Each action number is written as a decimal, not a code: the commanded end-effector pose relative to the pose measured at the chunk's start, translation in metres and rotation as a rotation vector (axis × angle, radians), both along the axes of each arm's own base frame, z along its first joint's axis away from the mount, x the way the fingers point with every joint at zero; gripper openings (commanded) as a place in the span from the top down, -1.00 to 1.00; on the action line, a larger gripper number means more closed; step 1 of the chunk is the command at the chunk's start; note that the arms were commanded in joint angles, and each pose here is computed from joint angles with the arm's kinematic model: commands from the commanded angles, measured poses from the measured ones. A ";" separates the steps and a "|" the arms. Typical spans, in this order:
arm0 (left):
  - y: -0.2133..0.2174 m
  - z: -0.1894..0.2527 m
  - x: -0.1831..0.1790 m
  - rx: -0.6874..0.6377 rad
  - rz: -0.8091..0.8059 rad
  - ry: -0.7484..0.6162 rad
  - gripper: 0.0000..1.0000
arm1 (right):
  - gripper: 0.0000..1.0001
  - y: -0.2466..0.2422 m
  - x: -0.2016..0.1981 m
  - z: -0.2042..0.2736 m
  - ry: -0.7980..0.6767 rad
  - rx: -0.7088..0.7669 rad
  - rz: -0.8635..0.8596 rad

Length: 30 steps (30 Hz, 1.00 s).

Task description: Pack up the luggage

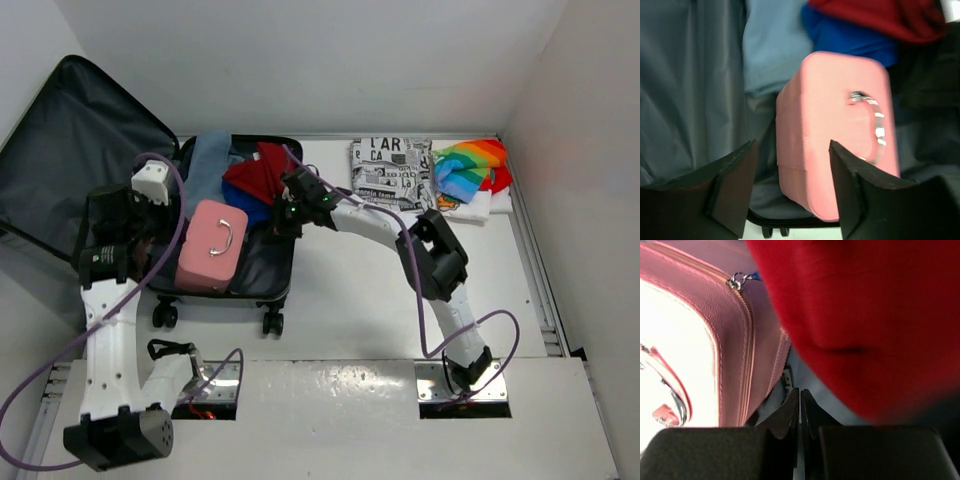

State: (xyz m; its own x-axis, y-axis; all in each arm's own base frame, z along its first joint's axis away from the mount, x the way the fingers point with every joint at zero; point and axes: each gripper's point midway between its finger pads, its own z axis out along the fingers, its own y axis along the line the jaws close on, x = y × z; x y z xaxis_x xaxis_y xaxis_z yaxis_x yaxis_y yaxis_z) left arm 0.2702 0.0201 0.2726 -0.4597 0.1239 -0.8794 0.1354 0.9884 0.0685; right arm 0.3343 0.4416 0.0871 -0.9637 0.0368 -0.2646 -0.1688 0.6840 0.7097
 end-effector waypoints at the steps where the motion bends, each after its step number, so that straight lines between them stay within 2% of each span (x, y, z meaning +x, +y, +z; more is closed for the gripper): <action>1: 0.026 -0.016 0.011 -0.022 0.156 0.019 -0.24 | 0.95 0.032 -0.001 0.025 -0.031 0.070 0.000; 6: 0.040 -0.049 0.021 -0.059 0.230 0.107 -0.16 | 0.95 0.061 -0.019 0.024 -0.022 0.118 0.059; 14: 0.046 -0.098 0.027 -0.119 0.239 0.234 -0.10 | 0.92 0.100 -0.040 0.034 -0.066 0.189 0.158; 23: 0.054 -0.095 0.028 -0.097 0.202 0.214 -0.08 | 0.88 0.128 -0.037 0.052 -0.153 0.259 0.200; 26: 0.056 -0.091 0.025 -0.094 0.192 0.209 -0.06 | 0.79 0.138 -0.034 0.061 -0.190 0.287 0.212; 28: 0.052 -0.088 0.025 -0.106 0.174 0.208 -0.06 | 0.64 0.144 -0.033 0.075 -0.234 0.320 0.224; 30: 0.053 -0.084 0.024 -0.101 0.169 0.193 -0.06 | 0.57 0.145 -0.032 0.086 -0.271 0.339 0.234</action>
State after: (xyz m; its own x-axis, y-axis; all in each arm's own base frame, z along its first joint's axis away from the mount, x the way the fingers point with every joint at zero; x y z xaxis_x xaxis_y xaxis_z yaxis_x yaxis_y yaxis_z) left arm 0.2979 0.0883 0.1803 -0.6351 -0.0681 -0.7694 -0.1017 0.9948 -0.0041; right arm 0.3099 0.5381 0.0837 -0.9411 -0.0822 -0.3278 -0.3127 0.5802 0.7521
